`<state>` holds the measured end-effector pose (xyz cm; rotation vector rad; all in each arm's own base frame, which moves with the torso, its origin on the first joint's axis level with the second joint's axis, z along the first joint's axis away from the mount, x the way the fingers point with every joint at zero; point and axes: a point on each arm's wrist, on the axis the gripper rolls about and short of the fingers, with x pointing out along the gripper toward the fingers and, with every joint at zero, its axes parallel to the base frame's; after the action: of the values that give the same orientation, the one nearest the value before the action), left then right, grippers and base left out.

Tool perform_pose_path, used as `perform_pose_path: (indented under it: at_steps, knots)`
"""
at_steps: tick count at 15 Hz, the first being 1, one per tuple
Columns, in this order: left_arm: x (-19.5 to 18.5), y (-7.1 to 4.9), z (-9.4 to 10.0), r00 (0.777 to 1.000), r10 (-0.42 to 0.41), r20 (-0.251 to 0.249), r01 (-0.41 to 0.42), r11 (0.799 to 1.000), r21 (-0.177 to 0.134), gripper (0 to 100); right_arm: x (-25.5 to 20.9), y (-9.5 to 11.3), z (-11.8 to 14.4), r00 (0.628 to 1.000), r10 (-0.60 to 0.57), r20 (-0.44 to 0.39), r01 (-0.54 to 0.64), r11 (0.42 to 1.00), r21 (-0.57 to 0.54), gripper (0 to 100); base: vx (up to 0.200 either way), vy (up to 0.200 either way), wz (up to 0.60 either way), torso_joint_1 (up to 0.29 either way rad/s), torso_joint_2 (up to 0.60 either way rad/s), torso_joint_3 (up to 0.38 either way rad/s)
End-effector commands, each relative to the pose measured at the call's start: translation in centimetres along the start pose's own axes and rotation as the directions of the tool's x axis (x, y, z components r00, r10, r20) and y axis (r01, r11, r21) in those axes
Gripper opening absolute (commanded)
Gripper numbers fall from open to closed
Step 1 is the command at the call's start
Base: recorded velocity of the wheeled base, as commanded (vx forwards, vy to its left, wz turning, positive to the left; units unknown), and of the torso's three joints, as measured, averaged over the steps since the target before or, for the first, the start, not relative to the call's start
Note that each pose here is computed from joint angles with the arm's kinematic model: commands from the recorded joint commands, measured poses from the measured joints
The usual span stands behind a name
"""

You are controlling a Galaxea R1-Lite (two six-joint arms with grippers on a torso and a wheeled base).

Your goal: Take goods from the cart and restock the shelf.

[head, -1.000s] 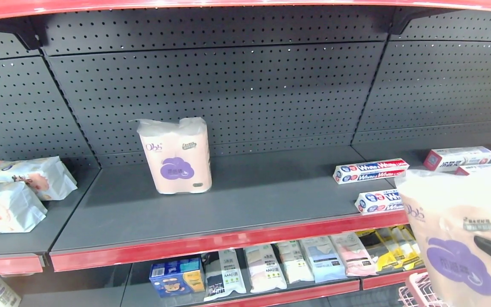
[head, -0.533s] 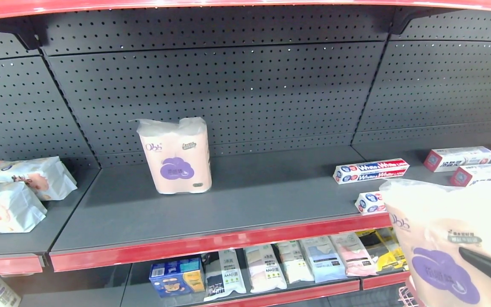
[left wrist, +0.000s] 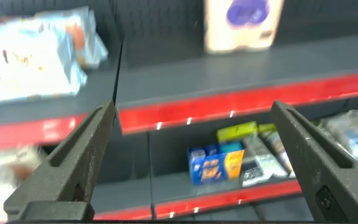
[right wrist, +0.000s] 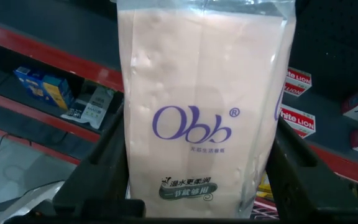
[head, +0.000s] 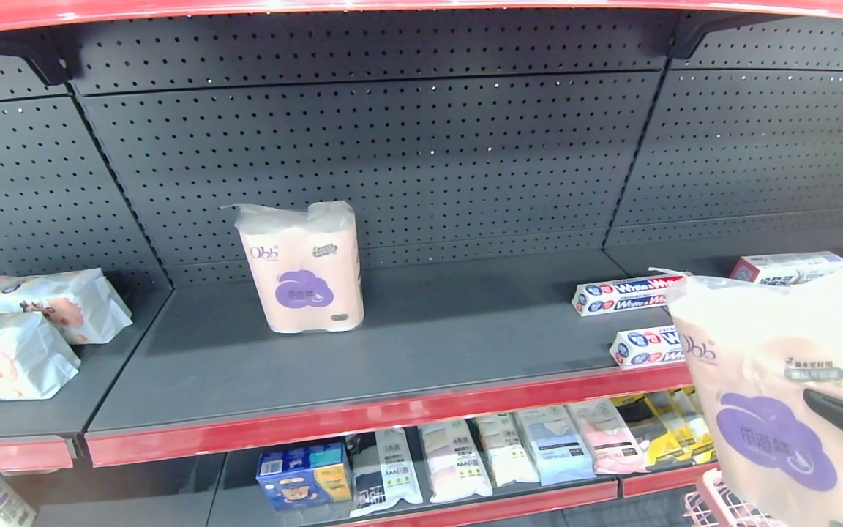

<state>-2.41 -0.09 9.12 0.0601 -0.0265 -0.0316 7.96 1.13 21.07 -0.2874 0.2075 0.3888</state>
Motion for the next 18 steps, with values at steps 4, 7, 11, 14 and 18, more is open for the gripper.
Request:
perform_pose_path:
  at_steps: [4,7,11,14,18]
  knots:
    - [6.1,0.7,8.8,0.979,-0.020,-0.203,-0.004,0.993,-0.117,100,-0.3,0.2,-0.2,1.000,0.001,0.011,-0.001,1.000,0.004,0,0.000,0.000,0.00,0.000,0.00,0.000]
    - [10.3,1.5,8.7,0.944,0.132,-0.302,-0.165,0.982,-0.089,100,-0.5,0.2,0.0,1.000,-0.009,0.022,0.009,1.000,0.011,0,0.000,0.000,0.00,0.000,0.00,0.000]
    - [18.7,5.4,7.3,0.930,0.248,-0.270,-0.259,0.966,-0.007,100,-0.3,0.0,0.1,1.000,-0.012,0.021,0.011,1.000,0.028,0,0.000,0.000,0.00,0.000,0.00,0.000]
    - [20.4,5.3,5.9,0.947,-0.051,-0.317,0.019,0.994,-0.104,100,-0.2,0.0,0.1,1.000,-0.012,0.016,0.011,0.999,0.050,0,0.000,0.000,0.00,0.000,0.00,0.000]
    - [27.1,7.2,3.5,0.948,-0.204,-0.243,0.186,0.978,-0.096,100,0.5,-0.2,0.1,1.000,-0.005,-0.009,0.005,0.998,0.062,0,0.000,0.000,0.00,0.000,0.00,0.000]
